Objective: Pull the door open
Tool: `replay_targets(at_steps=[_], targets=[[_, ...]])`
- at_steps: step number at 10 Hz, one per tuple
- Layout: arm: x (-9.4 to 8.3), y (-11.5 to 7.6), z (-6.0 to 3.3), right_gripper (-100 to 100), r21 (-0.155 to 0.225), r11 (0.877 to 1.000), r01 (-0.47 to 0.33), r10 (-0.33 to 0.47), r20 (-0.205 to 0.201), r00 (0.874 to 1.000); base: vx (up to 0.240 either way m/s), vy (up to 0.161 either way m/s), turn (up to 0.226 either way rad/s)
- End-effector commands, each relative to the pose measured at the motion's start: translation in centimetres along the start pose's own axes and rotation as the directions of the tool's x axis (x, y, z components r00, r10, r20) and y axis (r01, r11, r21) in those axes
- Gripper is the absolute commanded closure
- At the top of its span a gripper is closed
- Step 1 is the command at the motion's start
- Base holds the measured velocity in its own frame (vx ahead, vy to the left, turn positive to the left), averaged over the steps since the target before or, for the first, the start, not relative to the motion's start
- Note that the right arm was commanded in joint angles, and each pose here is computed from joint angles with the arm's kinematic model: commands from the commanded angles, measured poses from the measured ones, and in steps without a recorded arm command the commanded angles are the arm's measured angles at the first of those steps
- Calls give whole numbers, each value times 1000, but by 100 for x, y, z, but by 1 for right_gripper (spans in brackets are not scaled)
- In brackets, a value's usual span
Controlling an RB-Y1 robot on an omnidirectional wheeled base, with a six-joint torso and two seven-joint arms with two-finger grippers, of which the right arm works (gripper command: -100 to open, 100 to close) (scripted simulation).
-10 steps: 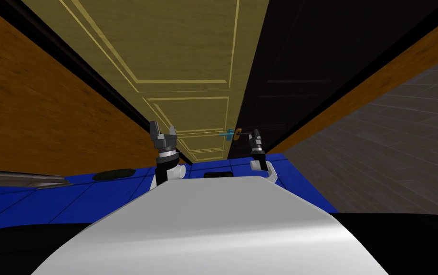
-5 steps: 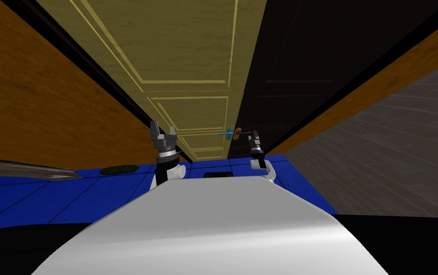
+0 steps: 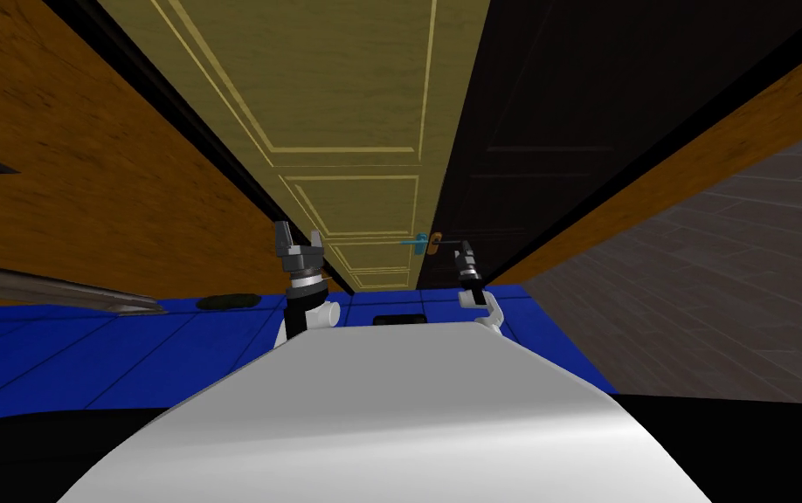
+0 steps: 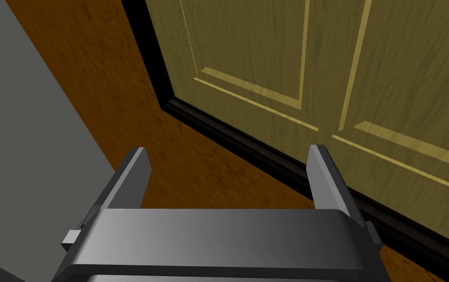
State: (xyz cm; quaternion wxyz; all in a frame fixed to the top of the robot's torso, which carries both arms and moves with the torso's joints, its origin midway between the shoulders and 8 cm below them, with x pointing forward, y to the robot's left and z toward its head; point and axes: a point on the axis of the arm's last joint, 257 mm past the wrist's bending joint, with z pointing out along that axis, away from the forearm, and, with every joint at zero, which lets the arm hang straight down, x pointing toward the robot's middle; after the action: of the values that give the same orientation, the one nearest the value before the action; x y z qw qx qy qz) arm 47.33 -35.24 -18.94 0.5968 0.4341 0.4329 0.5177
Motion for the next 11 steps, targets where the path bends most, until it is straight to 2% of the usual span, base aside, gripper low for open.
replay_targets(at_steps=[1,6,11], targets=[[-24,-104,1,-100,22,1000,-4,4,5,1000,-40,-34,64],[-101,-500,55,-100,111,994,-22,20,24,1000,-56,-41,90],[-122,-750,78,-100,168,985,-39,33,36,999,-37,-24,65]])
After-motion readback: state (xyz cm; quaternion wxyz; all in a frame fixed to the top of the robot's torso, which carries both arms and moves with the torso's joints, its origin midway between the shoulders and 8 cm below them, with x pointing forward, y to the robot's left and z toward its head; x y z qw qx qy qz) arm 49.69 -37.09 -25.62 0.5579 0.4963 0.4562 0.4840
